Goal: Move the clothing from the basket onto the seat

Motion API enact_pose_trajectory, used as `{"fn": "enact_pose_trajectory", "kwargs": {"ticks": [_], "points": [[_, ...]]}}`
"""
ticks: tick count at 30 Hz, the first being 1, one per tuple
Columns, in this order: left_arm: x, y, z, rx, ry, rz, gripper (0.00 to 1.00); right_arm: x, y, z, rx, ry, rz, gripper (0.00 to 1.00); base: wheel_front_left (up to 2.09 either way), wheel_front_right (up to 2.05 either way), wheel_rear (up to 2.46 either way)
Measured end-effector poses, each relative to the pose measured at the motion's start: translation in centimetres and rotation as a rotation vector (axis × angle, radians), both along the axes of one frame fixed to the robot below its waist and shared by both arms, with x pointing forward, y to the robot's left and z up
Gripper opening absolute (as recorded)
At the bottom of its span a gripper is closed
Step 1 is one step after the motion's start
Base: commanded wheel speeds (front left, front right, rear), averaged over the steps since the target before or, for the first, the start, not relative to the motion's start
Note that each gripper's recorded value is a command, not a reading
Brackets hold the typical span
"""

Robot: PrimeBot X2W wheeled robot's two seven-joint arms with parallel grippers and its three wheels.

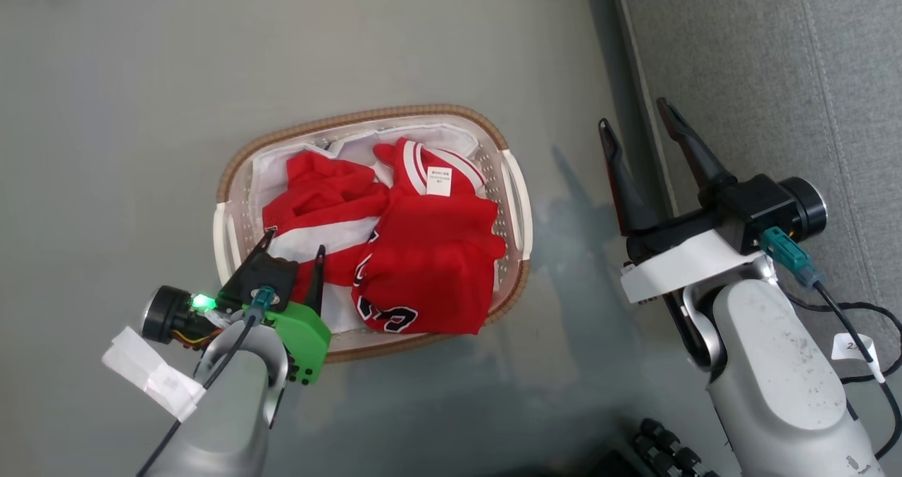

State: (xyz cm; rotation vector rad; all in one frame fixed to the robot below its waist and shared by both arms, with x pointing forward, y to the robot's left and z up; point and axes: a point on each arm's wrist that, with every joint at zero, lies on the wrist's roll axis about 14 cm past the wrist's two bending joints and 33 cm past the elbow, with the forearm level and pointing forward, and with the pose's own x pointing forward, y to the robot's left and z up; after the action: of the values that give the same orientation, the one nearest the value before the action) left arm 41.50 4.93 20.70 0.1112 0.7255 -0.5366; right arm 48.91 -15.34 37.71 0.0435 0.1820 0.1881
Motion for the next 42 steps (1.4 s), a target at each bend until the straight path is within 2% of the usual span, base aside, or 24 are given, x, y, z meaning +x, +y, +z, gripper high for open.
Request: {"fn": "enact_pose_trajectory", "kwargs": {"ticks": [23,42], "points": [[0.0,0.6,-7.0,0.190,0.148,-0.159,1.00,-0.3,-0.4,-3.0,0.017,0.066,-0.022,1.00,0.00,0.00,0.00],[-0.4,-0.1,-9.9,0.279,0.260,-0.245,1.00,0.0,-1.0,-4.0,0.025,0.084,-0.036,1.00,0.00,0.00,0.00]]}}
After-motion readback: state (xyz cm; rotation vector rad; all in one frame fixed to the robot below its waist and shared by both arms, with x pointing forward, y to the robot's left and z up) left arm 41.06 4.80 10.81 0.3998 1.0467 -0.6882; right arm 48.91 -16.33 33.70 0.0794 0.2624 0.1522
